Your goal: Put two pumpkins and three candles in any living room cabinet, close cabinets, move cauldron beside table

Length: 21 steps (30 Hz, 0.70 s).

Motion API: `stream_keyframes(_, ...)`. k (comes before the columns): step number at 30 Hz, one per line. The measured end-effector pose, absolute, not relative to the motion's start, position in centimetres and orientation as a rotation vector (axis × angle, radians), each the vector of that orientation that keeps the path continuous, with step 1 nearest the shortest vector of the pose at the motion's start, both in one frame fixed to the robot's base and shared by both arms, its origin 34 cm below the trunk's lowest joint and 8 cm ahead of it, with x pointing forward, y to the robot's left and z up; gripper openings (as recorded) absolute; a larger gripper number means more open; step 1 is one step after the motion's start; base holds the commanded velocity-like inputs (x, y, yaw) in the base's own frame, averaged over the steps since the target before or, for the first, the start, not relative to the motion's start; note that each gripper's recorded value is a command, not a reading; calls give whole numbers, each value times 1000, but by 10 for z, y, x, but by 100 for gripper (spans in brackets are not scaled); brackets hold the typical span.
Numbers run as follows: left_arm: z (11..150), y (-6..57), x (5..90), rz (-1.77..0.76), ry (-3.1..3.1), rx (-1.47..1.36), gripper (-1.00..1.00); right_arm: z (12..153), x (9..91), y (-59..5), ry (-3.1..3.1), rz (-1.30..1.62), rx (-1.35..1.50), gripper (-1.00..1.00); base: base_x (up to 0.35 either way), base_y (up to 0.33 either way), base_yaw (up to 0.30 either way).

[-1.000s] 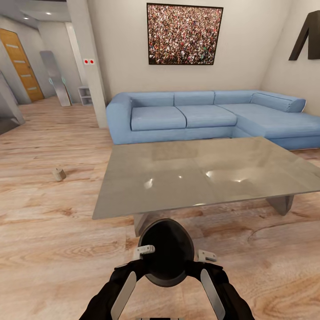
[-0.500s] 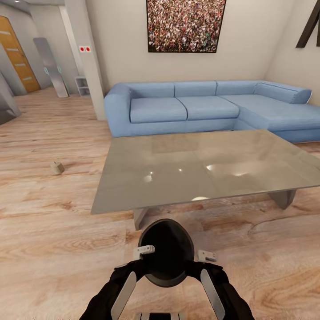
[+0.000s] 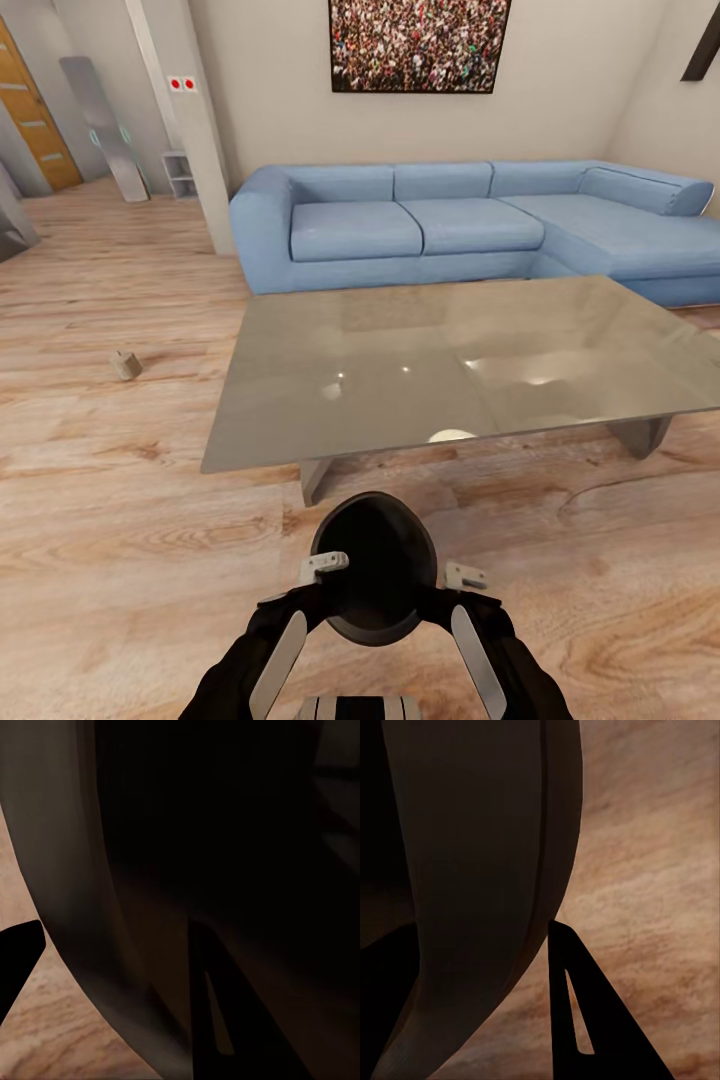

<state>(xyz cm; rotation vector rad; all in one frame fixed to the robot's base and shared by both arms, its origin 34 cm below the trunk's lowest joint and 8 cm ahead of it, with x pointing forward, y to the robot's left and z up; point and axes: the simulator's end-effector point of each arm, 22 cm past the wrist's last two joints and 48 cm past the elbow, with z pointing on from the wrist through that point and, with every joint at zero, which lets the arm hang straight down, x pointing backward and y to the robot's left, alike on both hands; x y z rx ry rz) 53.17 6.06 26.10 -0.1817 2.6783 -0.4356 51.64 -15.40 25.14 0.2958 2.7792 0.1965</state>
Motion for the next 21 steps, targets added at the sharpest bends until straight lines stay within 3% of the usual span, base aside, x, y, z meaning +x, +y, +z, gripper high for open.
stream_keyframes(21,261,61,532,-435,2678,-181,-100,252,517,-154,2780,196,295,-100,69,0,0)
